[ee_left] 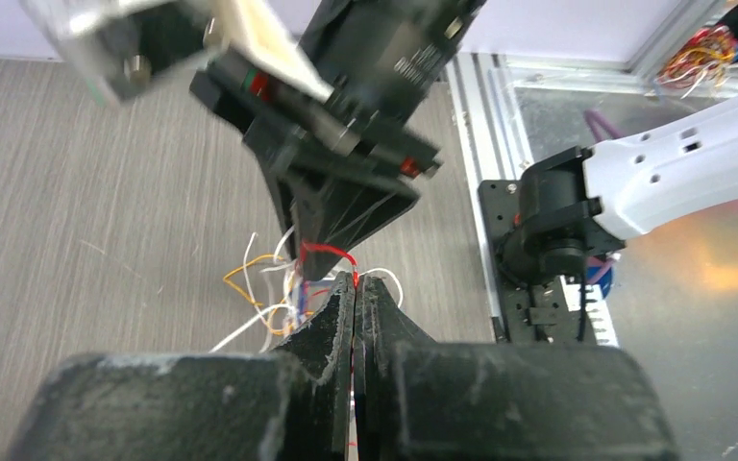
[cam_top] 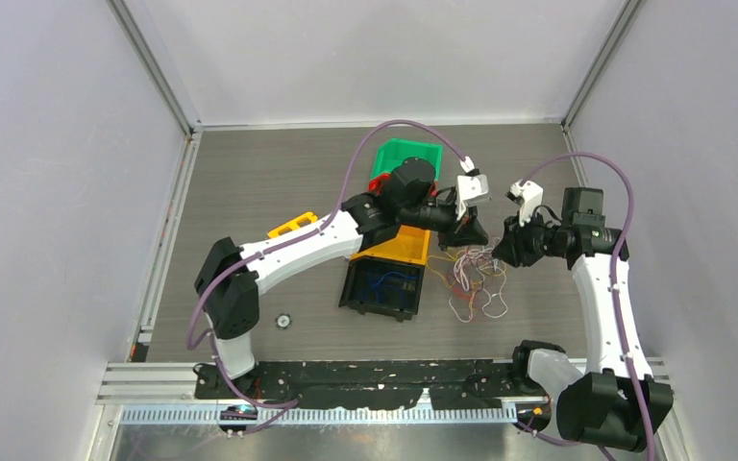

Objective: Untangle the cables

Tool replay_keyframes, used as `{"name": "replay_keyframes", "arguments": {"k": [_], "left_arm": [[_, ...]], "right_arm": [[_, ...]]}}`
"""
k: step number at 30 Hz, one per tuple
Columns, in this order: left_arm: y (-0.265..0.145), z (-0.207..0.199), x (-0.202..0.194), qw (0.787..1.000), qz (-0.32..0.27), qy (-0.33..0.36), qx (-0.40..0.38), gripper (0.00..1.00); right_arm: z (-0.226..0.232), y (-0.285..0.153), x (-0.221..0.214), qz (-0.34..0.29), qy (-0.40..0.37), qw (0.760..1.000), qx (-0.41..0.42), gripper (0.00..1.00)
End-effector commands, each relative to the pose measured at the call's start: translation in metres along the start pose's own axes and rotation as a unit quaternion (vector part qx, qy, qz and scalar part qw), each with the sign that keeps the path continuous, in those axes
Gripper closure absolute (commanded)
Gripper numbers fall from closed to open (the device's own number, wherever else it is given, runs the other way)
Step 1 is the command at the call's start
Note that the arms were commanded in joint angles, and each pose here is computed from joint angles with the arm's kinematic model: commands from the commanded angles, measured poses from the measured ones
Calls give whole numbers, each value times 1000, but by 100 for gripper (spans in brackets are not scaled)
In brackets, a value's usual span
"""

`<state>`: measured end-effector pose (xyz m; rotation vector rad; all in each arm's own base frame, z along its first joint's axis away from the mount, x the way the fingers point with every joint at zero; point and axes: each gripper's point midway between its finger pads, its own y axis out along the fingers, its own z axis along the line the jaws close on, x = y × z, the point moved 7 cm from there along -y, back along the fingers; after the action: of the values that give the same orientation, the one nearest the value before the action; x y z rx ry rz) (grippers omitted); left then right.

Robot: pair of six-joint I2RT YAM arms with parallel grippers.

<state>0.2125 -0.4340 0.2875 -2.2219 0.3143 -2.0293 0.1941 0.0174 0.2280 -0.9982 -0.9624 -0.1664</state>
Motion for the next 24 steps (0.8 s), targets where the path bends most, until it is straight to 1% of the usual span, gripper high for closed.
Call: {"name": "replay_keyframes", "arguments": {"k": [1,5,9,10,11,12,13,18,19,20,21,24], "left_arm": [[-24,-23,71,995,-91,34,-28,100],[-29,-25,80,993,-107,38,-26,100],[-29,-22,79,994,-107,33,-19,100],[-29,-19,77,994,-105,28,-14,100],[-29,-15,75,994,-103,20,-8,100],[-29,-11,73,995,-103,10,-1,100],[-31,-6,72,995,-104,0,6,100],[-39,15,71,992,-119,-31,28,100],[-39,16,71,991,-122,-38,27,100],[-38,17,71,991,-124,-45,22,100],[-38,17,70,991,-125,-51,18,100],[-36,17,68,990,-128,-62,14,100]], "right_arm": [[-21,17,0,-18,-11,999,-35,72],[-26,29,-3,-26,9,999,-28,72],[-22,32,-2,-34,18,999,-3,70],[-19,30,0,-41,15,999,6,64],[-14,28,1,-44,15,999,14,53],[-13,25,4,-47,6,999,16,48],[-9,21,2,-41,-4,999,19,40],[3,-4,2,-18,-46,999,3,26],[7,-11,9,-28,-62,998,2,22],[13,-15,10,-33,-64,997,9,20],[16,-20,15,-43,-70,997,8,17],[25,-29,28,-82,-81,993,7,13]]}}
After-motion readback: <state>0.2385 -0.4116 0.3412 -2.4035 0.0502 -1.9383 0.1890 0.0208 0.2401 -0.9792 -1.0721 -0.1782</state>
